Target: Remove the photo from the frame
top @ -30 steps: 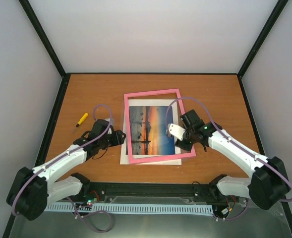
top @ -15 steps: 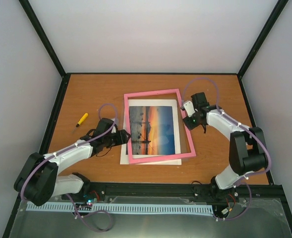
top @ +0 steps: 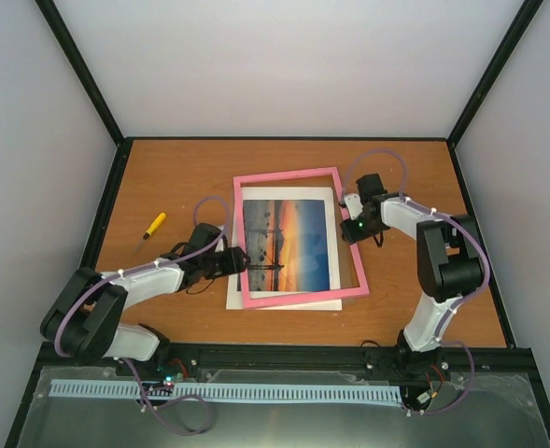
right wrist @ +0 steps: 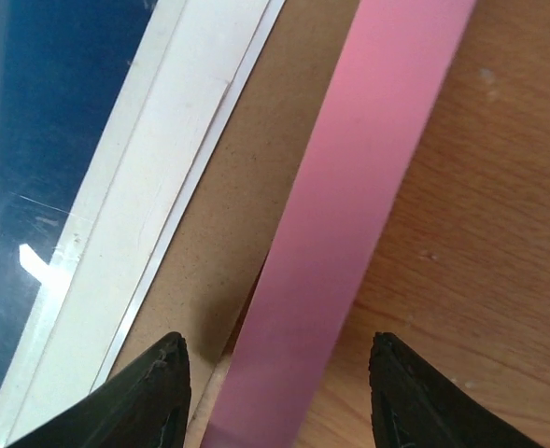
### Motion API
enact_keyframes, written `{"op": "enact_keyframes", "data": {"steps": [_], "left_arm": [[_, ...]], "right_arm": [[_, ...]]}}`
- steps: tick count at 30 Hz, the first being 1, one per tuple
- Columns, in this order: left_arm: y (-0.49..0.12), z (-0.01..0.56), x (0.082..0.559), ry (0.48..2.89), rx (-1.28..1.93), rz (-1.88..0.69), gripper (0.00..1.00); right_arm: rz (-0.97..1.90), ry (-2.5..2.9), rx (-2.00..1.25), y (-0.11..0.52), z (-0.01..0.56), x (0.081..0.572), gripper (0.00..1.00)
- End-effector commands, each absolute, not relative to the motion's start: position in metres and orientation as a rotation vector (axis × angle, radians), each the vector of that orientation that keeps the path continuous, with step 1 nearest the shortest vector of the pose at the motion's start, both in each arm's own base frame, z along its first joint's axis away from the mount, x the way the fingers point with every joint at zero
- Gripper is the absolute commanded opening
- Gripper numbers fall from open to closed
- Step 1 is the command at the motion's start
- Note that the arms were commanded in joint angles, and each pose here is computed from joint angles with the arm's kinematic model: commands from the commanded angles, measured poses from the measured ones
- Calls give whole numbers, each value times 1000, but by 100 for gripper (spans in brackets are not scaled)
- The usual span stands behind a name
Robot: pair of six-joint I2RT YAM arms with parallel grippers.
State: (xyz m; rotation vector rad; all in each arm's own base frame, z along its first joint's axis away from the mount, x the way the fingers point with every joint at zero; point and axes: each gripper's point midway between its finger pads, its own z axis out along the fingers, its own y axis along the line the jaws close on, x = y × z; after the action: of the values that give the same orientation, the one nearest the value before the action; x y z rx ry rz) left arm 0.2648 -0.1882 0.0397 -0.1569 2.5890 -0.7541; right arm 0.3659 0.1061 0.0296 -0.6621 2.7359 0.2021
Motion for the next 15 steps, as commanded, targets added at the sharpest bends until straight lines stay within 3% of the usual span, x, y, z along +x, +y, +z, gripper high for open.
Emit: {"op": "enact_keyframes", "data": {"steps": [1,7,15], "left_arm": [[-206,54,278,2535,-131,-844,66],[-216,55,280,2534,-103,-889,64],[-219,70,281,2499,-61,-902,64]], "right_arm": [[257,2773,-614,110,20,366,49],[216,2790,-545,104,15,369,38],[297,2710,-334,83,53,386,11]]}}
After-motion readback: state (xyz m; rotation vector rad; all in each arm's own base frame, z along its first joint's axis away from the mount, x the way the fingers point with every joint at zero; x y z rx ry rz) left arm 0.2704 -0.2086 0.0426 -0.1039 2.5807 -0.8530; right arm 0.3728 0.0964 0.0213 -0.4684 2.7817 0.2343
